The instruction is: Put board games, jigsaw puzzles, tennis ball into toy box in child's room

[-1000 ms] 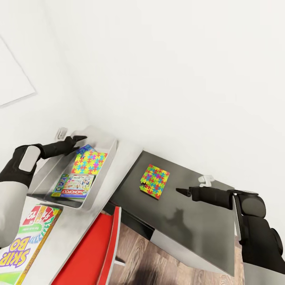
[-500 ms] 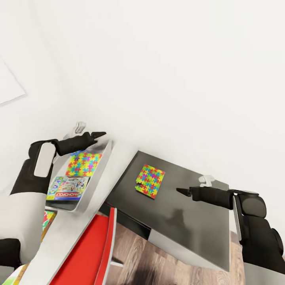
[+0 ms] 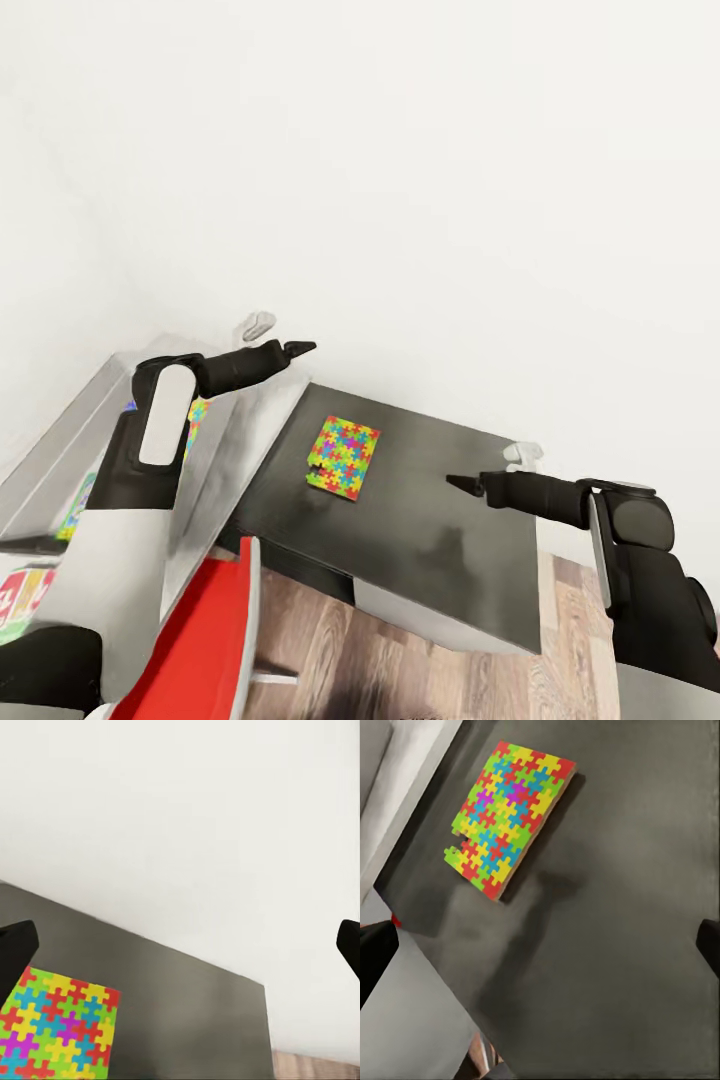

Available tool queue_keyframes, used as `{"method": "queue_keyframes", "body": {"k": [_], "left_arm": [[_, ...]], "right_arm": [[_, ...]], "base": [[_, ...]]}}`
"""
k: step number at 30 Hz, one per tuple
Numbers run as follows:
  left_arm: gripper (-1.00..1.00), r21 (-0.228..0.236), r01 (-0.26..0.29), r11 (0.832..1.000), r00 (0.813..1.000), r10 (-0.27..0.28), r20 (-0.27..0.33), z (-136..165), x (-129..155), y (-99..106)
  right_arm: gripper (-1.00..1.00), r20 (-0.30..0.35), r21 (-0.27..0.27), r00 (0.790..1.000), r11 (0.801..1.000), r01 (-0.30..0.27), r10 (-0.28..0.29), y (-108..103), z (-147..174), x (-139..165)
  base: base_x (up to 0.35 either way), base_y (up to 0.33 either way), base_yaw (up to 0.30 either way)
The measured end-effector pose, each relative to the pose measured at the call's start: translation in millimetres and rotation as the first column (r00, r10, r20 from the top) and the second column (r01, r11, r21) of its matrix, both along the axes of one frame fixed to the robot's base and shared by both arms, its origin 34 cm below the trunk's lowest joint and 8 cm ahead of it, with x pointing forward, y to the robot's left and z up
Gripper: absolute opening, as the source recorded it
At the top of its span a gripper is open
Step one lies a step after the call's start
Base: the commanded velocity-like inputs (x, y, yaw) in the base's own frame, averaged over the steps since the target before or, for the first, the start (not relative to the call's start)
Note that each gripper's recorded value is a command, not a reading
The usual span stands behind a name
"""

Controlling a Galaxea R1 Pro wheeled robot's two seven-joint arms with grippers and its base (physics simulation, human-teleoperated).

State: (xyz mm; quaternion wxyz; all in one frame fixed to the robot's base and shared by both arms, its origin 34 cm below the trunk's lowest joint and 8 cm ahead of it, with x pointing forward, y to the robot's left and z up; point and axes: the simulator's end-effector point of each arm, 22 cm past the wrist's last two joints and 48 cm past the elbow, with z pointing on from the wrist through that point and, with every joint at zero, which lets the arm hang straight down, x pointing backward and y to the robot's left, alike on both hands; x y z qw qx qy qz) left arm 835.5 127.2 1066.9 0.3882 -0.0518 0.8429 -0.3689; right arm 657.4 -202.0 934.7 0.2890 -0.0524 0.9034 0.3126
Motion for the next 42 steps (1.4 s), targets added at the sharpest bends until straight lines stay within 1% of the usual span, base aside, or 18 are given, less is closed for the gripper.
{"method": "queue_keyframes", "body": {"k": [2, 4, 5, 8, 11, 12, 16, 17, 20, 21, 24, 25, 28, 29, 32, 33, 37, 42], "left_arm": [[1.0, 0.016, -0.002, 1.0, 1.0, 0.002, -0.002, 0.0, -1.5, -8.6], [1.0, 0.046, -0.015, 0.999, 1.0, 0.016, -0.009, -3.1, -2.6, -13.0], [1.0, 0.047, -0.016, 0.999, 1.0, 0.016, -0.009, -3.2, -2.6, -12.9], [1.0, 0.097, -0.04, 0.994, 0.999, 0.043, -0.033, -13.2, -5.9, -19.1], [1.0, 0.155, -0.067, 0.986, 0.995, 0.078, -0.068, -28.0, -11.0, -22.6], [1.0, 0.156, -0.067, 0.985, 0.995, 0.079, -0.068, -28.2, -11.1, -22.5], [1.0, 0.238, -0.112, 0.965, 0.983, 0.143, -0.118, -53.9, -17.5, -15.7], [1.0, 0.238, -0.113, 0.965, 0.983, 0.144, -0.118, -54.0, -17.6, -15.7], [1.0, 0.295, -0.144, 0.945, 0.967, 0.198, -0.162, -79.6, -24.4, -6.8], [1.0, 0.295, -0.144, 0.945, 0.967, 0.198, -0.162, -79.7, -24.5, -6.8], [1.0, 0.345, -0.157, 0.925, 0.947, 0.24, -0.213, -107.7, -35.2, 1.7], [1.0, 0.345, -0.157, 0.925, 0.947, 0.24, -0.214, -107.8, -35.3, 1.7], [1.0, 0.385, -0.147, 0.911, 0.925, 0.264, -0.273, -138.3, -47.5, 6.9], [1.0, 0.385, -0.147, 0.911, 0.925, 0.265, -0.273, -138.4, -47.7, 6.9], [1.0, 0.417, -0.141, 0.898, 0.904, 0.289, -0.316, -163.3, -57.4, 12.9], [1.0, 0.417, -0.141, 0.898, 0.904, 0.289, -0.316, -163.4, -57.4, 12.9], [1.0, 0.439, -0.15, 0.886, 0.885, 0.319, -0.339, -180.8, -63.0, 22.1], [1.0, 0.445, -0.156, 0.882, 0.872, 0.334, -0.356, -191.3, -66.4, 30.5]], "right_arm": [[1.0, 0.0, 0.0, 1.0, 1.0, 0.005, -0.005, -1.7, 0.1, 0.3], [1.0, 0.0, 0.0, 1.0, 1.0, 0.011, -0.011, -3.8, 0.1, 0.6], [1.0, 0.0, 0.0, 1.0, 1.0, 0.011, -0.011, -3.8, 0.1, 0.7], [1.0, 0.0, 0.0, 1.0, 1.0, 0.017, -0.017, -6.1, 0.2, 1.0], [1.0, 0.001, 0.0, 1.0, 1.0, 0.021, -0.021, -7.4, 0.2, 1.3], [1.0, 0.001, 0.0, 1.0, 1.0, 0.021, -0.021, -7.4, 0.2, 1.3], [1.0, 0.001, -0.002, 0.999, 0.999, 0.033, -0.033, -12.9, 0.3, 2.2], [1.0, 0.002, -0.002, 0.999, 0.999, 0.034, -0.034, -12.9, 0.4, 2.2], [1.0, 0.006, -0.003, 0.998, 0.998, 0.067, -0.067, -25.9, 2.0, 5.3], [1.0, 0.006, -0.002, 0.998, 0.998, 0.068, -0.068, -26.0, 2.2, 5.3], [1.0, 0.012, -0.006, 0.995, 0.995, 0.103, -0.103, -40.9, 4.0, 8.1], [1.0, 0.012, -0.006, 0.995, 0.995, 0.103, -0.103, -41.0, 4.2, 8.1], [1.0, 0.017, -0.018, 0.992, 0.992, 0.123, -0.123, -53.7, 5.4, 9.8], [1.0, 0.017, -0.017, 0.992, 0.992, 0.123, -0.123, -53.8, 5.5, 9.7], [1.0, 0.022, -0.035, 0.991, 0.99, 0.135, -0.134, -66.1, 6.6, 10.6], [1.0, 0.022, -0.035, 0.991, 0.99, 0.135, -0.134, -66.2, 6.7, 10.5], [1.0, 0.026, -0.051, 0.99, 0.989, 0.141, -0.139, -75.8, 7.8, 10.9], [1.0, 0.027, -0.055, 0.99, 0.988, 0.142, -0.141, -78.9, 8.2, 10.9]], "base": [[0.0, 0.0, -0.279], [0.0, 0.0, -0.279], [0.0, 0.0, -0.261], [0.0, 0.0, -0.185], [0.0, 0.0, -0.101], [0.0, 0.0, -0.075], [0.0, 0.0, -0.046], [0.0, 0.0, -0.031], [0.0, 0.0, -0.021], [0.0, 0.0, -0.016], [0.0, 0.0, -0.011], [0.0, 0.0, -0.008], [0.0, 0.0, -0.006], [0.0, 0.0, -0.004], [0.0, 0.0, -0.003], [0.0, 0.0, -0.002], [0.0, 0.0, -0.001], [0.0, 0.0, 0.0]]}}
